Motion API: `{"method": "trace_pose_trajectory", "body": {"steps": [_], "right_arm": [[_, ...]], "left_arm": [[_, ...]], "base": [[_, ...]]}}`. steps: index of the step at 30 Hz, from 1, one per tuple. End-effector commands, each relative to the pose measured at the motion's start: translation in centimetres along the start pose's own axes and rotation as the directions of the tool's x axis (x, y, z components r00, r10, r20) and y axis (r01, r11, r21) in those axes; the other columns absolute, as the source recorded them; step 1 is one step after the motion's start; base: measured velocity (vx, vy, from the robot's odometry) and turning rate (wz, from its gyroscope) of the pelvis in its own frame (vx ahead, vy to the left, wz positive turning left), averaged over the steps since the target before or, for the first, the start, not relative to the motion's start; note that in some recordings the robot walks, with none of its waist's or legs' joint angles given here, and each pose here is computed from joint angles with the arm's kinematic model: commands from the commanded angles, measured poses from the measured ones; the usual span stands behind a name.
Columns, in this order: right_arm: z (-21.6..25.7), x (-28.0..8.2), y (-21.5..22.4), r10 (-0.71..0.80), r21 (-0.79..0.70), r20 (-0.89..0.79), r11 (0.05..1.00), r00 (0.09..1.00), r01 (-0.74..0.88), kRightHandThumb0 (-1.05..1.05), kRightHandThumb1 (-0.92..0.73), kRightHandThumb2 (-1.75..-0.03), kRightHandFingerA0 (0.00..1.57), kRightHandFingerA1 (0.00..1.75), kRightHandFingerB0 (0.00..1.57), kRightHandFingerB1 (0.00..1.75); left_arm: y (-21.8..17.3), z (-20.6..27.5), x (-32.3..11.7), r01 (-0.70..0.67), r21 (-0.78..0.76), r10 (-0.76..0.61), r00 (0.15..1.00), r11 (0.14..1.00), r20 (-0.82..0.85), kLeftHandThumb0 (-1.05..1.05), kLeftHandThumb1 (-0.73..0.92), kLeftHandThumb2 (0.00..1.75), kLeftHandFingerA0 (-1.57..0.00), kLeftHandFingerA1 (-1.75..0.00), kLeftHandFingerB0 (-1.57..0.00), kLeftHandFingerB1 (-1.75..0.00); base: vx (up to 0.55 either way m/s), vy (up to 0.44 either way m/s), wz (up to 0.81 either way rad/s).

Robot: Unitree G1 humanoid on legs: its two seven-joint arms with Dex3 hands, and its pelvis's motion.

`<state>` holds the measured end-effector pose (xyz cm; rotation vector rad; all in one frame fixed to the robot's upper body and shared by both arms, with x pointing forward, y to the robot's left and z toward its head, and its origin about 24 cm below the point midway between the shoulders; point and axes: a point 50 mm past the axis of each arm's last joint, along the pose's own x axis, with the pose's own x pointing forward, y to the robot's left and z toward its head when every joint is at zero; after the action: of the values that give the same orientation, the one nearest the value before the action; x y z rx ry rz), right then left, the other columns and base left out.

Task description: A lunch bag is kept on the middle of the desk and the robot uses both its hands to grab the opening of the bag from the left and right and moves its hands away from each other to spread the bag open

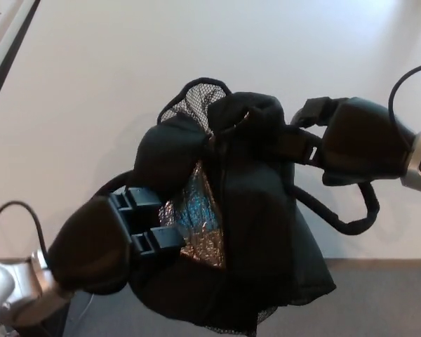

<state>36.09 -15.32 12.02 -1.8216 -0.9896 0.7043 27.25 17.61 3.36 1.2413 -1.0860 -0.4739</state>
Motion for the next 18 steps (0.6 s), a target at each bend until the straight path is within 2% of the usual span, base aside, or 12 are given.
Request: {"method": "trace_pose_trajectory", "body": {"steps": [1, 2, 3, 5, 6, 7, 8, 13, 14, 16, 17, 18], "right_arm": [[0.5, -1.1, 1.4, 0.034, 0.049, -0.026, 0.998, 0.999, -0.032, -0.41, -0.4, -0.74, 1.02, 1.22, 0.92, 0.86], [0.6, -1.2, 1.5, 0.026, 0.058, -0.028, 0.998, 0.999, -0.025, -0.33, -0.53, -0.56, 0.95, 1.39, 0.9, 0.93], [0.7, -1.4, 1.6, 0.024, 0.064, -0.03, 0.998, 0.999, -0.022, -0.38, -0.53, -0.57, 0.98, 1.32, 0.92, 0.82], [1.0, -1.8, 1.9, 0.016, 0.099, -0.035, 0.995, 0.999, -0.012, -0.34, -0.55, -0.58, 0.93, 1.34, 0.89, 0.77], [1.2, -2.2, 2.2, 0.008, 0.102, -0.032, 0.995, 0.999, -0.005, -0.38, -0.57, -0.59, 0.94, 1.35, 0.88, 0.8], [1.3, -2.3, 2.2, 0.007, 0.098, -0.03, 0.995, 1.0, -0.004, -0.38, -0.57, -0.59, 0.94, 1.35, 0.88, 0.8], [1.4, -2.5, 2.4, 0.017, 0.108, -0.032, 0.994, 0.999, -0.014, -0.41, -0.61, -0.58, 0.95, 1.28, 0.88, 0.76], [1.8, -3.6, 3.2, 0.05, 0.113, -0.022, 0.993, 0.999, -0.047, -0.44, -0.64, -0.61, 0.91, 1.25, 0.85, 0.76], [2.0, -4.0, 3.5, 0.052, 0.119, -0.019, 0.992, 0.998, -0.05, -0.44, -0.55, -0.94, 0.93, 1.12, 0.8, 0.85], [2.1, -4.2, 3.6, 0.053, 0.122, -0.018, 0.991, 0.998, -0.05, -0.44, -0.55, -0.94, 0.93, 1.12, 0.8, 0.85], [2.3, -4.5, 3.8, 0.046, 0.128, -0.014, 0.991, 0.999, -0.044, -0.43, -0.67, -0.6, 0.86, 1.31, 0.81, 0.89], [2.4, -4.9, 4.0, 0.048, 0.136, -0.014, 0.99, 0.999, -0.046, -0.44, -0.69, -0.6, 0.86, 1.3, 0.82, 0.86]], "left_arm": [[-1.0, 0.0, -3.0, 0.033, -0.048, -0.041, 0.986, 0.998, -0.159, -0.18, 0.51, 1.09, -0.96, -1.69, -0.79, -1.52], [-1.0, -0.1, -3.2, 0.035, -0.052, -0.043, 0.983, 0.998, -0.179, -0.18, 0.52, 1.06, -0.92, -1.64, -0.84, -1.5], [-1.0, -0.2, -3.4, 0.034, -0.053, -0.043, 0.981, 0.998, -0.191, -0.13, 0.5, 1.14, -0.98, -1.64, -0.86, -1.46], [-0.9, -0.4, -3.7, 0.016, -0.064, -0.031, 0.974, 0.998, -0.225, -0.16, 0.51, 1.08, -0.95, -1.58, -0.87, -1.47], [-0.8, -0.5, -4.0, 0.008, -0.077, -0.027, 0.967, 0.997, -0.252, -0.18, 0.48, 1.11, -1.18, -1.32, -1.04, -1.23], [-0.8, -0.6, -4.1, 0.007, -0.081, -0.028, 0.965, 0.997, -0.259, -0.18, 0.48, 1.11, -1.18, -1.32, -1.04, -1.23], [-0.7, -0.7, -4.1, 0.002, -0.078, -0.023, 0.963, 0.997, -0.268, -0.17, 0.52, 1.12, -0.97, -1.63, -0.85, -1.48], [-0.1, -1.3, -4.4, -0.009, -0.061, -0.009, 0.957, 0.998, -0.29, -0.16, 0.48, 1.16, -0.99, -1.52, -0.9, -1.38], [0.1, -1.5, -4.6, -0.013, -0.062, -0.006, 0.954, 0.998, -0.3, -0.17, 0.46, 1.19, -0.99, -1.52, -0.94, -1.33], [0.2, -1.5, -4.6, -0.015, -0.064, -0.005, 0.952, 0.998, -0.306, -0.17, 0.46, 1.19, -0.99, -1.52, -0.94, -1.33], [0.3, -1.6, -4.8, -0.019, -0.07, -0.005, 0.948, 0.997, -0.317, -0.19, 0.46, 1.2, -1.02, -1.48, -0.97, -1.28], [0.5, -1.7, -5.0, -0.021, -0.074, -0.004, 0.945, 0.997, -0.326, -0.17, 0.47, 1.17, -1.0, -1.5, -0.96, -1.29]], "base": [[0.0, 0.0, 0.0], [0.0, 0.0, 0.0], [0.0, 0.0, 0.0], [0.0, 0.0, 0.0], [0.0, 0.0, 0.0], [0.0, 0.0, 0.0], [0.0, 0.0, 0.0], [0.0, 0.0, 0.0], [0.0, 0.0, 0.0], [0.0, 0.0, 0.0], [0.0, 0.0, 0.0], [0.0, 0.0, 0.0]]}}
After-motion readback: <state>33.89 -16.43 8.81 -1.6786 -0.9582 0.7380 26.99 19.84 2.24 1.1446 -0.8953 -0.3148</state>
